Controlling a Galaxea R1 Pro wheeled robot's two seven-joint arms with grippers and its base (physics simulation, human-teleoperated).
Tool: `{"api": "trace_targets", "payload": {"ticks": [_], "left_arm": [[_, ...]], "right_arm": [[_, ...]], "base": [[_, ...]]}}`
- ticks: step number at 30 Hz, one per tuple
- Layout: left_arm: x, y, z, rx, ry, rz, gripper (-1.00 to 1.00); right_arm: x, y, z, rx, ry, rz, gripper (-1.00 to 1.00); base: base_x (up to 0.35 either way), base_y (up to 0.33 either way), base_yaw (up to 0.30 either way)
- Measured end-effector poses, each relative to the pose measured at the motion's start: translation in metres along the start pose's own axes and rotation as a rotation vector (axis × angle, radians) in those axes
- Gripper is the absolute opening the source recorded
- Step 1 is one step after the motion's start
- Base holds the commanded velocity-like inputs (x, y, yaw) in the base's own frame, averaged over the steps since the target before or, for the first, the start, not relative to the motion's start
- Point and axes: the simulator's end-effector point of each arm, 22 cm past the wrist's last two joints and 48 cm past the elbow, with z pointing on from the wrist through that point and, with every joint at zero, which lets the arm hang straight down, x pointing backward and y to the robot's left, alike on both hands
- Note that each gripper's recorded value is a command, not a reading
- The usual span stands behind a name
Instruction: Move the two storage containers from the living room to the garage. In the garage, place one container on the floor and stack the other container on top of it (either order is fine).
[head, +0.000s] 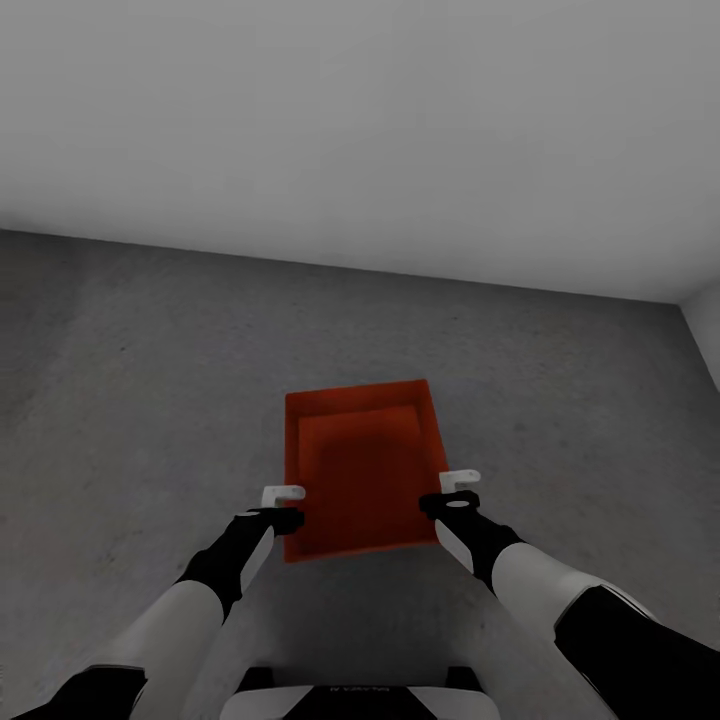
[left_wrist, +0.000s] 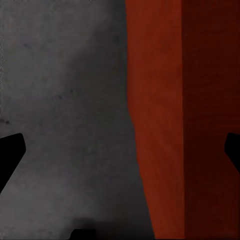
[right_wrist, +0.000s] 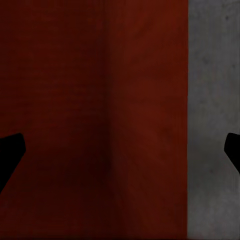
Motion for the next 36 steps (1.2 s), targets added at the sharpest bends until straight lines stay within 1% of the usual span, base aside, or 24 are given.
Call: {"api": "trace_targets", "payload": {"ticks": [19, 24, 36], "left_arm": [[-0.005, 0.000, -0.029, -0.002, 0.004, -0.001, 1.00], [-0.006, 0.000, -0.036, -0.001, 0.004, -0.001, 1.00], [-0.008, 0.000, -0.054, -0.002, 0.005, -0.001, 1.00]], "right_arm": [[-0.008, -0.006, -0.028, 0.004, 0.000, 0.000, 1.00], [-0.014, -0.008, -0.035, 0.007, -0.019, 0.007, 1.00], [-0.019, -0.011, -0.052, 0.008, -0.020, 0.008, 1.00]], "base": [[0.000, 0.000, 0.000], [0.000, 0.000, 0.000], [0.000, 0.000, 0.000]]}}
